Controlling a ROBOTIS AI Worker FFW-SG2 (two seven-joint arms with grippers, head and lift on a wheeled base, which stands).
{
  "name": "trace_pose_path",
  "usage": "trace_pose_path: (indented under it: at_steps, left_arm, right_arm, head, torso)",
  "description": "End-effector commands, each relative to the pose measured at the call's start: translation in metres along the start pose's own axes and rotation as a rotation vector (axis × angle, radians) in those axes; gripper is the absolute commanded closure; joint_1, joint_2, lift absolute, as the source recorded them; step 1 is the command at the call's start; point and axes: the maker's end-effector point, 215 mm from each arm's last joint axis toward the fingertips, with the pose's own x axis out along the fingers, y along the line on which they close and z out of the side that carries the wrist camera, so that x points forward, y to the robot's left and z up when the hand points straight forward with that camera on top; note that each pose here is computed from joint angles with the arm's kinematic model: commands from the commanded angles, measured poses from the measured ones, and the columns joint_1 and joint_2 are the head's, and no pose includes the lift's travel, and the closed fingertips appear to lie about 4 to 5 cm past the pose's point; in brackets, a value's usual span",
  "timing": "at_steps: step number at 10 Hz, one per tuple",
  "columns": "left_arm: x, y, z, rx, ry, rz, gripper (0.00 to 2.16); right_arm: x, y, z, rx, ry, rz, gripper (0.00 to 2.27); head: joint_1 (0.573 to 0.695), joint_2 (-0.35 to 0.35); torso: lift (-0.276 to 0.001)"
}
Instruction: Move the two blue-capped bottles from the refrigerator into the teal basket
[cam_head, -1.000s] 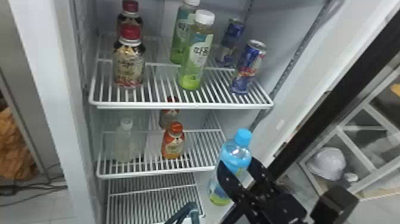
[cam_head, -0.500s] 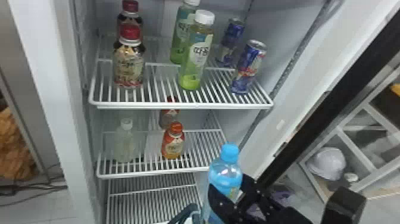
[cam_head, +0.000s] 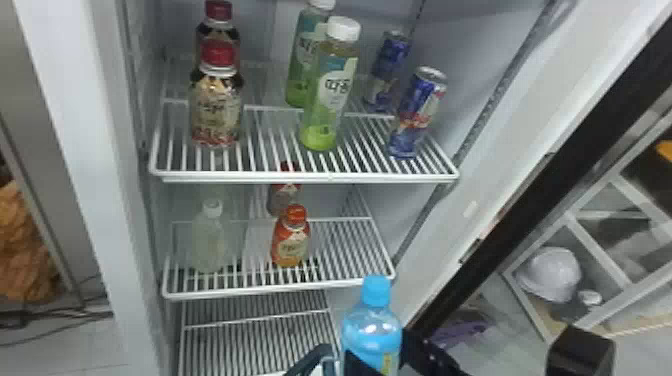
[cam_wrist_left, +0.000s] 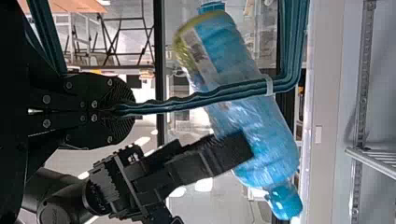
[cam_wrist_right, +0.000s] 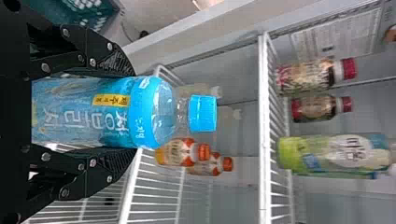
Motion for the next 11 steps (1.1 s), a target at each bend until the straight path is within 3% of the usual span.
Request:
trace_pose_path:
  at_steps: [1, 5, 7, 11]
  left_arm:
    - [0.000, 0.000, -0.001, 0.000, 0.003, 0.001, 1.15]
    - [0.001, 0.000, 0.000, 0.001, 0.002, 0.001, 1.15]
    - [0.001, 0.000, 0.000, 0.001, 0.002, 0.001, 1.15]
    - [0.001, -0.001, 0.000, 0.000, 0.002, -0.002, 1.15]
  right_arm:
    - [-0.002, 0.004, -0.011, 0.018, 0.042, 0.008, 0.65]
    - [-0.002, 0.007, -0.036, 0.044, 0.115, 0.035, 0.65]
    - [0.007, -0.001, -0.052, 0.047, 0.140, 0.062, 0.48]
    - [0.013, -0.009, -0.044, 0.028, 0.103, 0.066, 0.43]
  head:
    - [0.695, -0.350]
    - [0.695, -0.350]
    - [0.695, -0.350]
    - [0.695, -0.350]
  torso:
    - [-0.136]
    - [-0.136]
    - [-0.136]
    - [-0.136]
